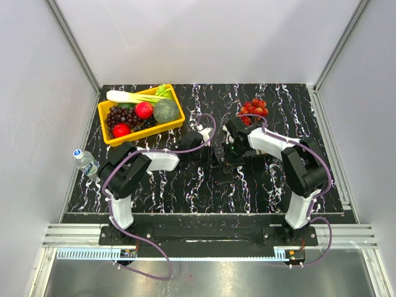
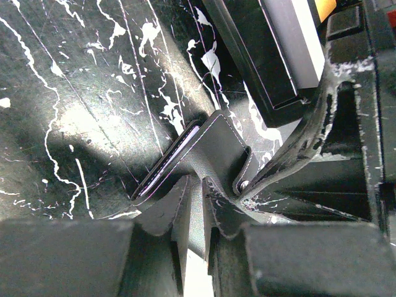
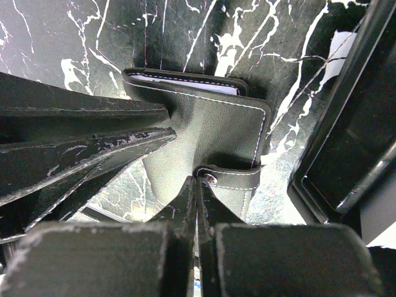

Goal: Put the credit cards into the card holder
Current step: Close the card holder at the center of the board.

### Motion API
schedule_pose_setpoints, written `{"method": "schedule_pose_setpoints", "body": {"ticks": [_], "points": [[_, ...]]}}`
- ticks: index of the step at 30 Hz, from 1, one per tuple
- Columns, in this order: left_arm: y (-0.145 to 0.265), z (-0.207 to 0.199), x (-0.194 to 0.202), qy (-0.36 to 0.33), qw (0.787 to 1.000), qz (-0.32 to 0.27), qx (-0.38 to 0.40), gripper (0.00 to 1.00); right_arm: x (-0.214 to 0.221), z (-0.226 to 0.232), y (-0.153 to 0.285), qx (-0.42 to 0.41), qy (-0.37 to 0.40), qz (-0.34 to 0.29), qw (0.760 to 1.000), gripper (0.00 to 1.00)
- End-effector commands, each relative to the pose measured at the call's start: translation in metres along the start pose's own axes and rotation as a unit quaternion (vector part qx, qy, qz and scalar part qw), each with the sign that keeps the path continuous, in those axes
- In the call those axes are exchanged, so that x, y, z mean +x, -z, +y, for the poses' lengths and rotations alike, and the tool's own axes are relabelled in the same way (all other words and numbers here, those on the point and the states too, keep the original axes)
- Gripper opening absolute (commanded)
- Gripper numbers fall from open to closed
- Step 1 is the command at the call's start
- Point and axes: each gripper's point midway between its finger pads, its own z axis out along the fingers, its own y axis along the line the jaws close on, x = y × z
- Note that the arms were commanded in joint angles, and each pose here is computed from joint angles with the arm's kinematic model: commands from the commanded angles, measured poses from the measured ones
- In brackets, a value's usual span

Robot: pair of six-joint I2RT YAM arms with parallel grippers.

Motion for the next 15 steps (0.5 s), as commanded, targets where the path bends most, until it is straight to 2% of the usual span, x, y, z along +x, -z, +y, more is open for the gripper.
{"method": "schedule_pose_setpoints", "body": {"ticks": [1, 15], "points": [[-0.007, 0.008, 0.020, 0.003, 1.000, 0.027, -0.010, 0.17, -0.012, 0.002, 0.003, 0.001, 0.007, -0.025, 1.000, 0.00], [-0.006, 0.008, 0.022, 0.002, 1.000, 0.029, -0.011, 0.17, 0.001, -0.023, -0.025, 0.002, -0.018, 0.012, 1.000, 0.00]]}}
